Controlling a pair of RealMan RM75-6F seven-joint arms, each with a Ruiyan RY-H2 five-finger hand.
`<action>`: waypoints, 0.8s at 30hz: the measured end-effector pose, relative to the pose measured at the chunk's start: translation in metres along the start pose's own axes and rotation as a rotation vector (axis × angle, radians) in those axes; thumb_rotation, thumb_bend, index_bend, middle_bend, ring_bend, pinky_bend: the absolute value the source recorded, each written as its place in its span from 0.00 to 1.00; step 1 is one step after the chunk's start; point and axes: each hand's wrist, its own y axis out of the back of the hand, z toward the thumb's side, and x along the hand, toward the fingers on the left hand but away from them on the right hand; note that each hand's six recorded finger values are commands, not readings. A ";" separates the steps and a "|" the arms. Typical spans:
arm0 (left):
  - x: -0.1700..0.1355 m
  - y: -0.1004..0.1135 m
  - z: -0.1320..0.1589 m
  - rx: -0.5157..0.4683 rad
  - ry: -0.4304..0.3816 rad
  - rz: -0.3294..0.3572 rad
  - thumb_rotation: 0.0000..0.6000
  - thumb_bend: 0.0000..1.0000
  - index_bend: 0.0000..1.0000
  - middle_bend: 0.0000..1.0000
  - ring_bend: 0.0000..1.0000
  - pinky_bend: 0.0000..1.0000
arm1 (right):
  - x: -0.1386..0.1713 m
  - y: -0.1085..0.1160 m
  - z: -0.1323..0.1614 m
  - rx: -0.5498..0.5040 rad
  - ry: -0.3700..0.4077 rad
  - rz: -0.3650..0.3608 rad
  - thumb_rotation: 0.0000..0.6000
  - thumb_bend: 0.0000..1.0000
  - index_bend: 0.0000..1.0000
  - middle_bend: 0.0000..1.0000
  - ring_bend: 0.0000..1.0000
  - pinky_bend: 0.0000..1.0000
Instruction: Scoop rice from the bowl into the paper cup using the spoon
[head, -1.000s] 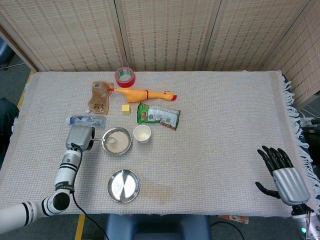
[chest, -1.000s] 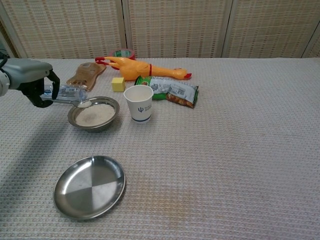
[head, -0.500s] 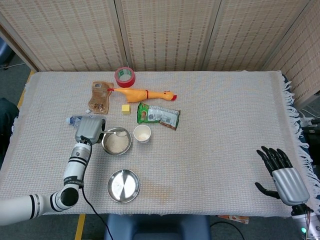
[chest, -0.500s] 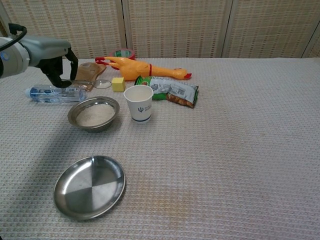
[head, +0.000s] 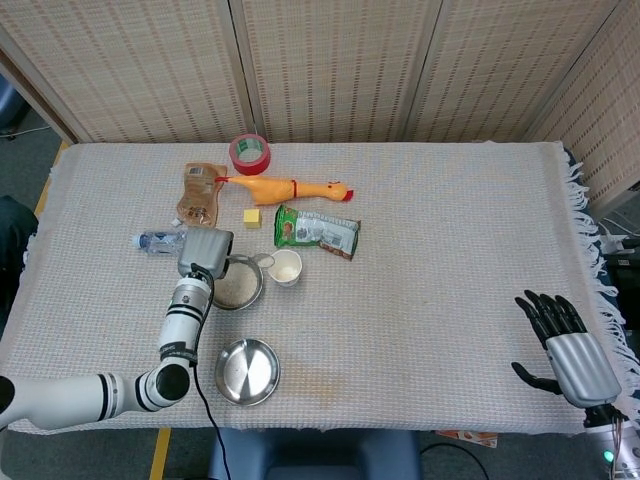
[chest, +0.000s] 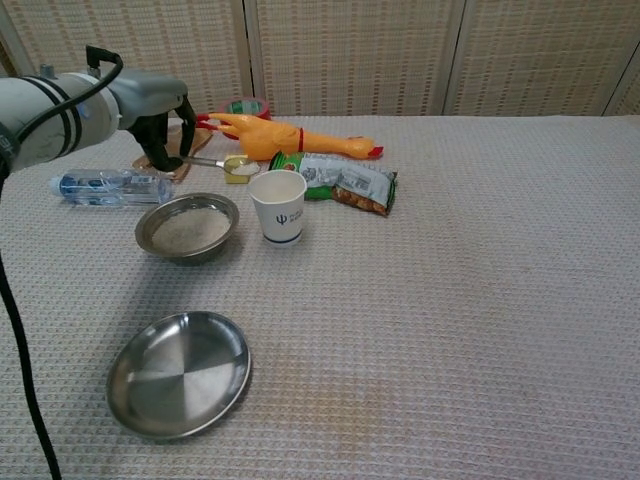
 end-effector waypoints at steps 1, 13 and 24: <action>0.001 0.000 0.002 0.001 0.000 0.002 1.00 0.40 0.71 1.00 1.00 1.00 | 0.000 0.000 -0.001 0.001 -0.003 -0.002 0.88 0.15 0.00 0.00 0.00 0.00; 0.004 -0.006 0.022 0.060 -0.022 0.050 1.00 0.40 0.71 1.00 1.00 1.00 | -0.001 0.001 -0.003 -0.005 -0.009 -0.001 0.88 0.15 0.00 0.00 0.00 0.00; 0.002 -0.011 0.037 0.170 -0.058 0.171 1.00 0.40 0.71 1.00 1.00 1.00 | -0.002 0.004 -0.007 0.003 -0.025 -0.015 0.88 0.15 0.00 0.00 0.00 0.00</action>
